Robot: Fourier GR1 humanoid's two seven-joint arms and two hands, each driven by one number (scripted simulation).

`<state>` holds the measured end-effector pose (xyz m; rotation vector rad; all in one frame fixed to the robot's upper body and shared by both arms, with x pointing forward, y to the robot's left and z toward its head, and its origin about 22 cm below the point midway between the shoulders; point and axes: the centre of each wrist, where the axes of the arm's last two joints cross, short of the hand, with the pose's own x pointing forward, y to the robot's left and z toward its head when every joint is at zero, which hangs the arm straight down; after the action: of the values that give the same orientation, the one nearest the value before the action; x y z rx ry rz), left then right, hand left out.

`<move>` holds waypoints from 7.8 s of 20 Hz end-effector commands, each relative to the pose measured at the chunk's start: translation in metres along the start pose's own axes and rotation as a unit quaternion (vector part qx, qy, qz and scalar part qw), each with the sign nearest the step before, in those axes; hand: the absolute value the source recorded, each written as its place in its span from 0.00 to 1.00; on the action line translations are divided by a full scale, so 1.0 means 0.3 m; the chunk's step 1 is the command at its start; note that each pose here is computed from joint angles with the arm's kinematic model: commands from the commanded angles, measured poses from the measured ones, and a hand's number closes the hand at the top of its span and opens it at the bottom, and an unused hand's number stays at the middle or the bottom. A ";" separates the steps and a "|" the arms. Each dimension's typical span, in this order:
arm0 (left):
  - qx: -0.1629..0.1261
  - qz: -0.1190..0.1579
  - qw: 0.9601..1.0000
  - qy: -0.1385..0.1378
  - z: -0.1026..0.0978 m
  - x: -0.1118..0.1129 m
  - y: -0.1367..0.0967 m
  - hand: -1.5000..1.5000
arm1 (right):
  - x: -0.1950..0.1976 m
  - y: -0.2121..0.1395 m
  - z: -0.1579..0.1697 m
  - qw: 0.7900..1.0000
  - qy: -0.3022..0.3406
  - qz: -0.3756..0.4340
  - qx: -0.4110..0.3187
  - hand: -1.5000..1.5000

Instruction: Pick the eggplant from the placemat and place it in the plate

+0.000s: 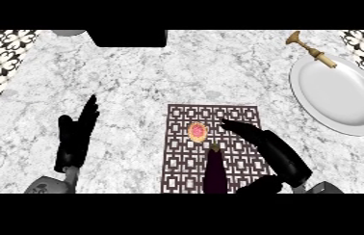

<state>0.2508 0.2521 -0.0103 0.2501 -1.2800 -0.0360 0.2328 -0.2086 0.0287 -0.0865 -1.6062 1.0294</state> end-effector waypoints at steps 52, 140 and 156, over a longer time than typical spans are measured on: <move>-0.008 -0.007 1.000 -0.007 0.035 -0.006 0.025 0.50 | 0.083 0.185 -0.243 0.948 0.113 0.188 0.229 1.00; -0.022 0.010 1.000 -0.015 -0.017 0.031 -0.052 0.50 | -0.565 -0.867 0.446 0.949 0.032 -0.176 -0.259 0.00; -0.023 0.001 1.000 -0.019 0.018 0.013 -0.028 0.50 | -0.605 -0.804 0.497 0.942 0.102 -0.122 -0.297 0.00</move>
<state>0.2525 0.2399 -0.0074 0.2068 -1.3176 -0.0662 0.2926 -0.5260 0.0469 -0.4115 -1.6104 0.2981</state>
